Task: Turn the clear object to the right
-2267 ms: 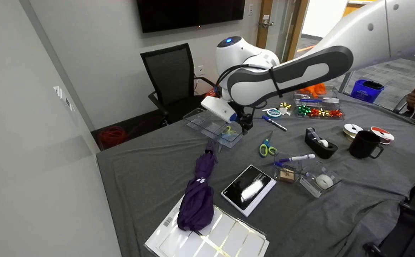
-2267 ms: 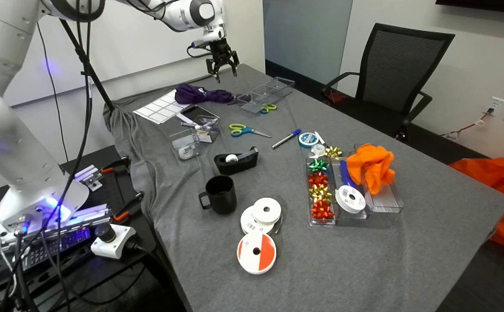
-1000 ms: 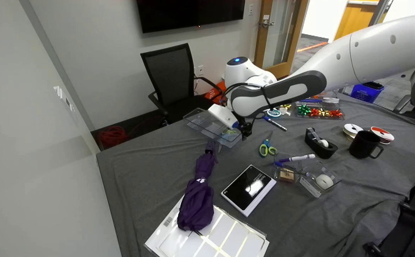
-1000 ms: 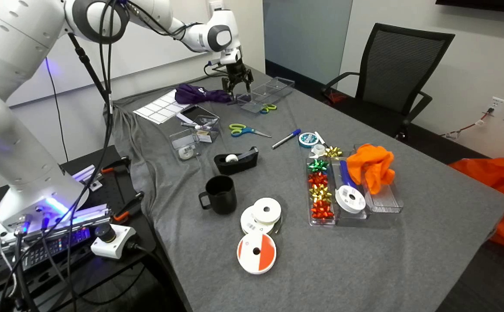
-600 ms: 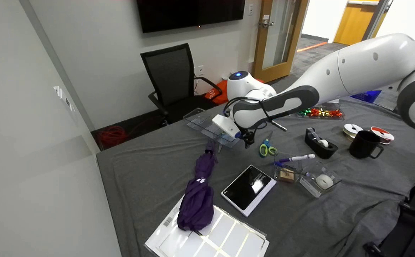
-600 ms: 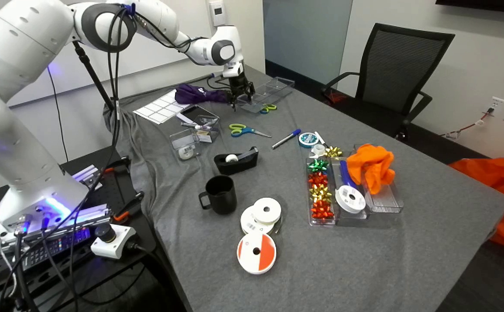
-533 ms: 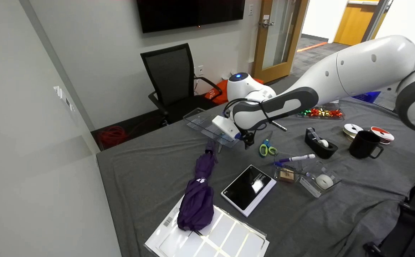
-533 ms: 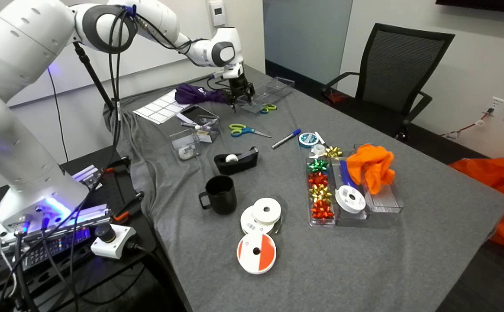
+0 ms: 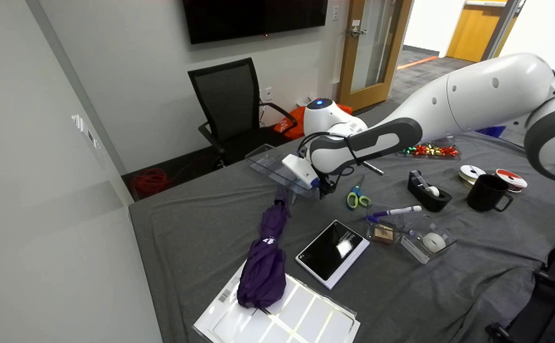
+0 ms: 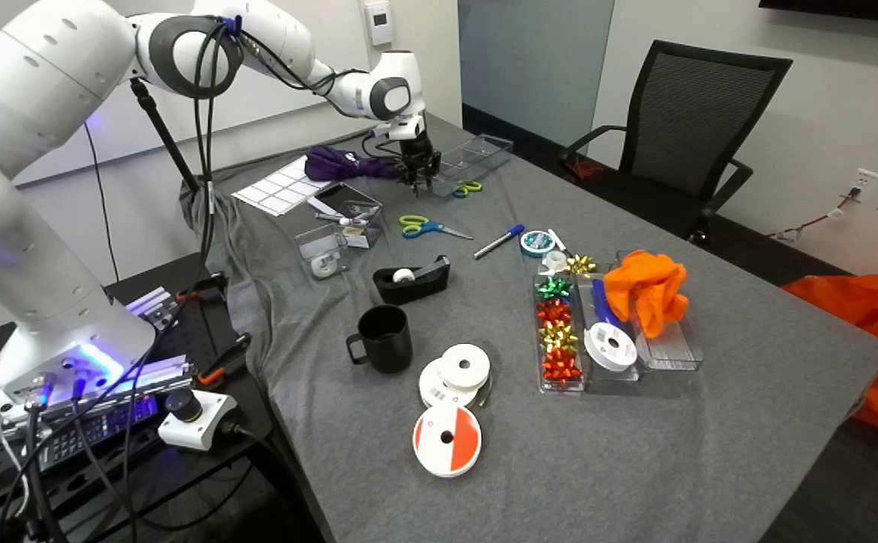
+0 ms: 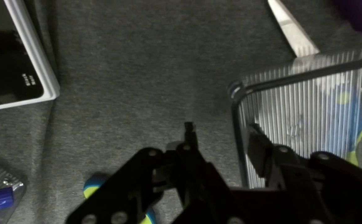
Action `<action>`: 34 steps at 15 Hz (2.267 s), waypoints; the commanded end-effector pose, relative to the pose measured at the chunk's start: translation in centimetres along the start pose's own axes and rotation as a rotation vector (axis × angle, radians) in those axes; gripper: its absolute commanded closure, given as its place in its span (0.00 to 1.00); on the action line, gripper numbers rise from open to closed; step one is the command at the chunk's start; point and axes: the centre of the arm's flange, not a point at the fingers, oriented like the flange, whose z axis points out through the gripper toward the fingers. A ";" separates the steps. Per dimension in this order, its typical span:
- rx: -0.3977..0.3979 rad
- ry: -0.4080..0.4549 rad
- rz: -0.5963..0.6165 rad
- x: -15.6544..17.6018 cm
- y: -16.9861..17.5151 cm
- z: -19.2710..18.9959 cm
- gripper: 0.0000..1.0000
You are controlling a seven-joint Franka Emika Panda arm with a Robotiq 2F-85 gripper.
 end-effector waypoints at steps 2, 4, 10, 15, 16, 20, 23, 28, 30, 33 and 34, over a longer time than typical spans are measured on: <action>0.029 -0.038 0.010 0.4 -0.5 0.5 0.91; 0.041 -0.045 0.014 0.5 -0.5 0.4 0.99; 0.140 -0.138 0.062 1.2 -0.1 -1.4 0.99; 0.255 -0.256 0.209 2.9 1.9 -2.6 0.99; 0.257 -0.271 0.236 3.1 2.2 -2.5 0.99; 0.165 -0.273 0.298 3.5 4.5 -1.9 0.99; 0.134 -0.306 0.347 2.6 6.3 -3.5 0.99; 0.188 -0.377 0.405 0.7 9.6 -4.9 0.99; 0.157 -0.362 0.409 -0.2 7.0 -3.5 0.96; 0.161 -0.359 0.408 -0.2 7.8 -3.5 0.96; 0.160 -0.358 0.409 -0.1 7.9 -3.4 0.96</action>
